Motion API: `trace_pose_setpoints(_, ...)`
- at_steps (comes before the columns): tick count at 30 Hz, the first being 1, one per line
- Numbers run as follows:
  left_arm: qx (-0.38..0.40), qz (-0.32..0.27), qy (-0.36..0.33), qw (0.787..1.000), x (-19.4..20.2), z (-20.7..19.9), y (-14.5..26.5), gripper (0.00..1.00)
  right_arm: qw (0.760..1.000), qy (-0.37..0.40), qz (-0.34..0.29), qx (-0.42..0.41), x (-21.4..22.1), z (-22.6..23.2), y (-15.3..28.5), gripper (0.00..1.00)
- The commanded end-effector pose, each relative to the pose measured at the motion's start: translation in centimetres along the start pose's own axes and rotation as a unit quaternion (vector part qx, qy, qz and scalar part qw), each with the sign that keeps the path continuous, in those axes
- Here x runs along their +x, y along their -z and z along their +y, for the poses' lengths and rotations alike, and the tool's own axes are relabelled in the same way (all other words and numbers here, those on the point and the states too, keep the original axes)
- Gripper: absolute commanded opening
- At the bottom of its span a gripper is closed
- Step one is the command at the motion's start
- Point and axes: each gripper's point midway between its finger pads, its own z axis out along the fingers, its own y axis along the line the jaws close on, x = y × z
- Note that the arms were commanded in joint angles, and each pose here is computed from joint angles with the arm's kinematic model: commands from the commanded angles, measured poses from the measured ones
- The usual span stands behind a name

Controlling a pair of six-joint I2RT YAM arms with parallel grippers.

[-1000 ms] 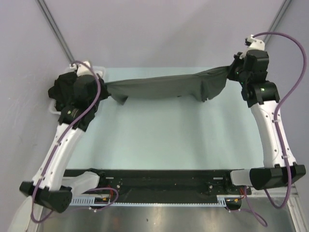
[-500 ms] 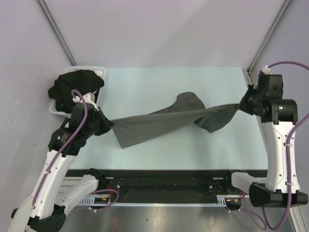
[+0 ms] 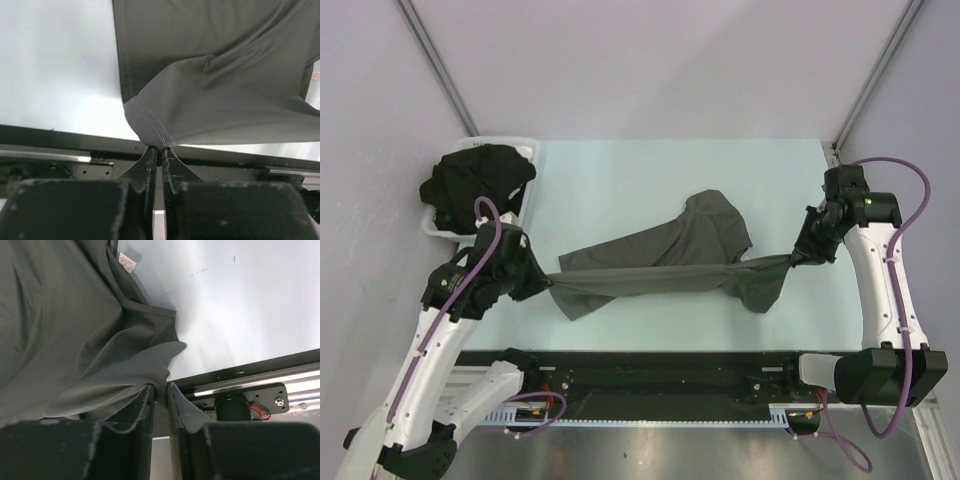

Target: Fold and stack the t-shirts

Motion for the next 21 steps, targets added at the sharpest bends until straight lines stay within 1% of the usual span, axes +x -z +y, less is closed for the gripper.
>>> trace_pose_setpoints(1, -0.007, -0.015, 0.004, 1.000, -0.6, 0.3, 2.6, 0.14, 0.999, -0.010, 0.048, 0.021, 2.0, -1.1, 0.7, 0.23)
trace_pose_setpoints(3, -0.015, -0.031, -0.005, 0.999, -1.6, 0.4, 3.2, 0.18, 0.999, -0.011, 0.041, 0.018, 1.5, -0.9, 0.8, 0.23)
trace_pose_setpoints(7, -0.024, -0.043, -0.016, 0.999, -2.7, 0.3, 4.2, 0.18, 0.999, -0.009, 0.026, 0.021, 0.4, -0.8, 1.1, 0.24)
trace_pose_setpoints(9, -0.010, -0.045, -0.020, 0.999, -3.0, -0.4, 4.6, 0.17, 0.999, -0.011, 0.020, 0.023, -0.2, -0.7, 1.1, 0.22)
trace_pose_setpoints(13, 0.005, -0.047, -0.016, 0.999, -3.1, -0.9, 4.5, 0.18, 0.999, -0.026, 0.010, 0.024, -2.0, -0.3, -0.2, 0.22)
trace_pose_setpoints(18, 0.002, -0.052, -0.022, 0.998, -3.1, -0.9, 0.9, 0.19, 0.999, -0.046, -0.021, 0.004, -5.8, 1.4, -3.6, 0.24)
trace_pose_setpoints(19, 0.000, -0.066, -0.022, 0.998, -3.7, -1.0, -0.2, 0.20, 0.998, -0.044, -0.034, -0.011, -7.2, 2.3, -4.8, 0.25)
trace_pose_setpoints(21, -0.001, -0.079, -0.027, 0.997, -4.5, -1.4, -1.6, 0.22, 0.997, -0.047, -0.046, -0.027, -8.7, 3.4, -6.0, 0.28)
